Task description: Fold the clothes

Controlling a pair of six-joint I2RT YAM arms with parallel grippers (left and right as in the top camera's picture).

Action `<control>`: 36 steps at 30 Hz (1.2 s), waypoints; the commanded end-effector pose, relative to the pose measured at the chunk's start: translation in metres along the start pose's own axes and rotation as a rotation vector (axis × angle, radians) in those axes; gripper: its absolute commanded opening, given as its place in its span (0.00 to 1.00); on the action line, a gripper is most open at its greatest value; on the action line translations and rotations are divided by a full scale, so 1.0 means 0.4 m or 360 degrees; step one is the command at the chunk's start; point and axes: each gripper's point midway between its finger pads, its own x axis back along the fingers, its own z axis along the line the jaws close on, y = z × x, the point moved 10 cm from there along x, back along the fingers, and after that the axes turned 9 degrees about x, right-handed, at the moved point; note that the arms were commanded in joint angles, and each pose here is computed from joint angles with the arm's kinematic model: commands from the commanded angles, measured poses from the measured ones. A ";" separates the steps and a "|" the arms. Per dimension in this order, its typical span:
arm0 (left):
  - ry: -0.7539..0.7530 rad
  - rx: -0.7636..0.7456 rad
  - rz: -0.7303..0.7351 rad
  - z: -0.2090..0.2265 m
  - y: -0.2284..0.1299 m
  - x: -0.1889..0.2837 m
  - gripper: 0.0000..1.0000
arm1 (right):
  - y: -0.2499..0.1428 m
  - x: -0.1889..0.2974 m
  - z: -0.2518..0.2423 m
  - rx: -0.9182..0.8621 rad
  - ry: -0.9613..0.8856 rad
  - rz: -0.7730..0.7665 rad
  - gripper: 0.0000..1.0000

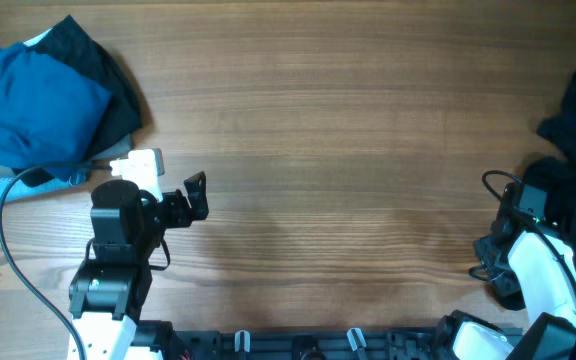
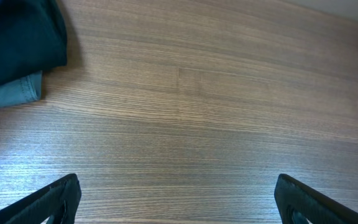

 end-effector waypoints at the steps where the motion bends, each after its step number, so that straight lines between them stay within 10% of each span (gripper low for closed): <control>1: -0.0018 0.0012 -0.0018 -0.005 0.013 0.006 1.00 | -0.011 -0.008 -0.005 -0.0092 -0.0023 0.0046 0.21; 3: -0.0018 0.0012 -0.0018 -0.005 0.013 0.006 1.00 | -0.014 -0.008 -0.008 -0.0131 -0.0035 0.0059 0.04; 9: -0.0018 0.0012 -0.0019 -0.005 0.014 0.006 1.00 | -0.012 -0.008 0.005 -0.0155 0.0048 0.0078 0.04; 16: -0.0065 -0.0012 -0.0146 -0.016 0.043 0.007 1.00 | -0.024 0.091 0.195 0.0758 0.1504 0.0161 0.04; 26: -0.0121 -0.0007 -0.0121 -0.021 0.055 -0.048 1.00 | -0.292 0.402 0.424 0.1678 0.2310 -0.0265 0.05; 31: -0.0259 -0.0015 -0.0070 -0.034 0.056 -0.081 1.00 | -0.295 0.430 0.444 0.1595 0.2165 -0.0567 0.99; 36: -0.0512 -0.0023 0.0045 -0.060 0.044 -0.085 1.00 | -0.216 0.367 0.418 0.1499 0.1863 -0.0569 1.00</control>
